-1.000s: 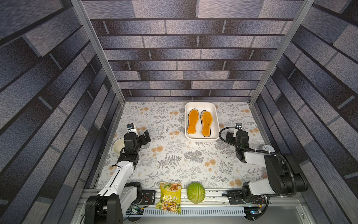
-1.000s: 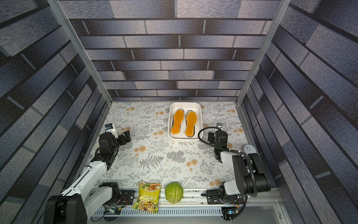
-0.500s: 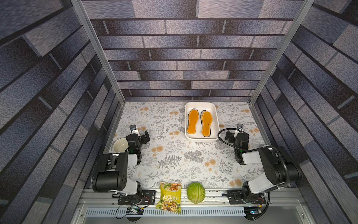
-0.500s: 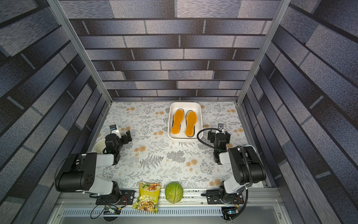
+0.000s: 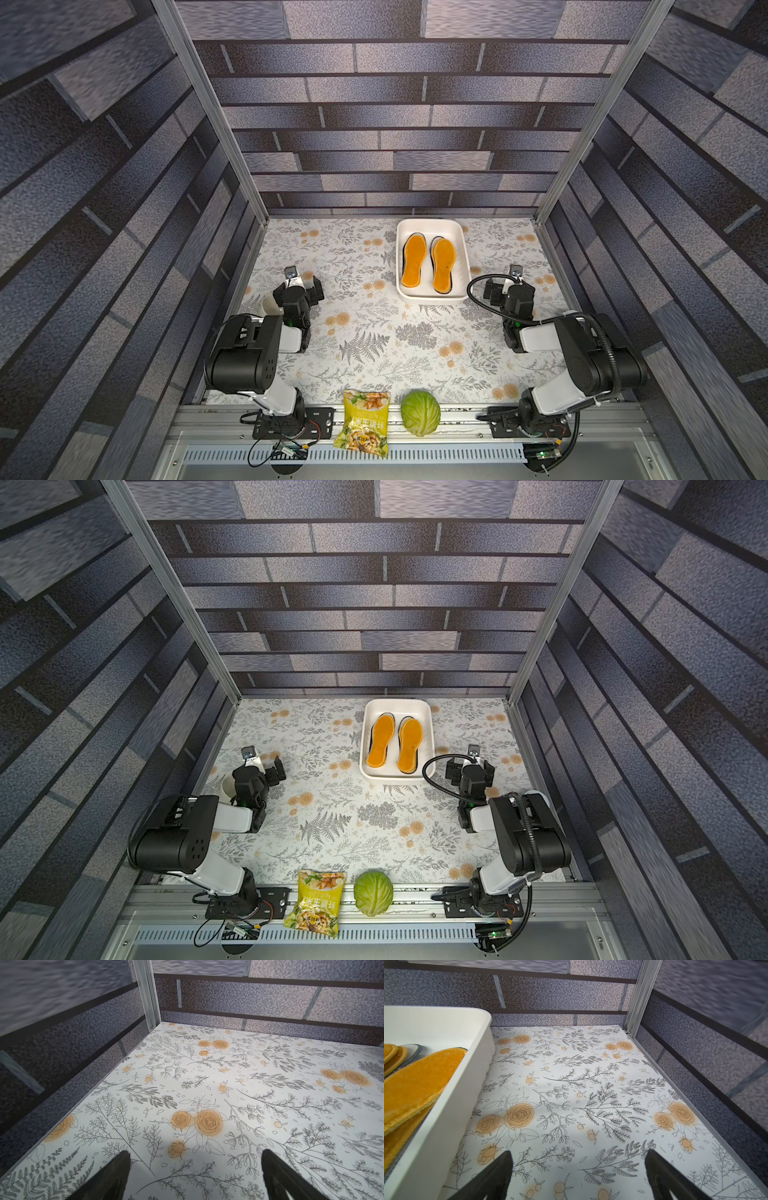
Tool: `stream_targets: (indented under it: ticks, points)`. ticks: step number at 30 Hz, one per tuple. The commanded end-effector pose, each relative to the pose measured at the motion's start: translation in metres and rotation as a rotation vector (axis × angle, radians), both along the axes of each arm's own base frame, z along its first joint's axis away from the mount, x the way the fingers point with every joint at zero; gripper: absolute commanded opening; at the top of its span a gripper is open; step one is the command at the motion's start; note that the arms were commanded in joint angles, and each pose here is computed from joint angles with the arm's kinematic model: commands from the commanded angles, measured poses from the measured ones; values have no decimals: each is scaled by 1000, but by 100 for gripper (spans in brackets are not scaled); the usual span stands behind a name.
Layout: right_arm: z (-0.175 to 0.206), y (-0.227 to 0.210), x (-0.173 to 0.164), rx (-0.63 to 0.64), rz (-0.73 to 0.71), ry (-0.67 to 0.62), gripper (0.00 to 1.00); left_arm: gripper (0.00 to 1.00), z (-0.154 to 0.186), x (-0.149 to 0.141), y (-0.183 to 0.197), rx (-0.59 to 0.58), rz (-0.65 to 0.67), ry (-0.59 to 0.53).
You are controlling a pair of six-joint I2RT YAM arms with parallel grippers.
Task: Put the insoles into the storage box
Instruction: Reset both arms
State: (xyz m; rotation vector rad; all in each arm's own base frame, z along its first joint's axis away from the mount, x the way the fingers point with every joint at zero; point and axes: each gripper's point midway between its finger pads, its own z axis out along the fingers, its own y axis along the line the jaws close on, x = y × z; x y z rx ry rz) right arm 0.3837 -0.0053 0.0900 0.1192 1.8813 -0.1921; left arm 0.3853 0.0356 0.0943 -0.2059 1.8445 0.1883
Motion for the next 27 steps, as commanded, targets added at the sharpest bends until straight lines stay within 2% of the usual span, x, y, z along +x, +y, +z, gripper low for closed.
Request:
stream_targets:
  ticks: [1,19,23,27]
  points:
    - [8,-2,2,4,-12,-32,100,100,8,1,3,71,29,-29]
    - [8,-2,2,4,-13,-33,100,100,5,5,5,54,29,2]
    - [8,-2,2,4,-13,-31,100,100,0,12,12,-20,5,46]
    - [7,-2,2,4,-12,-31,100,100,0,11,12,-26,2,44]
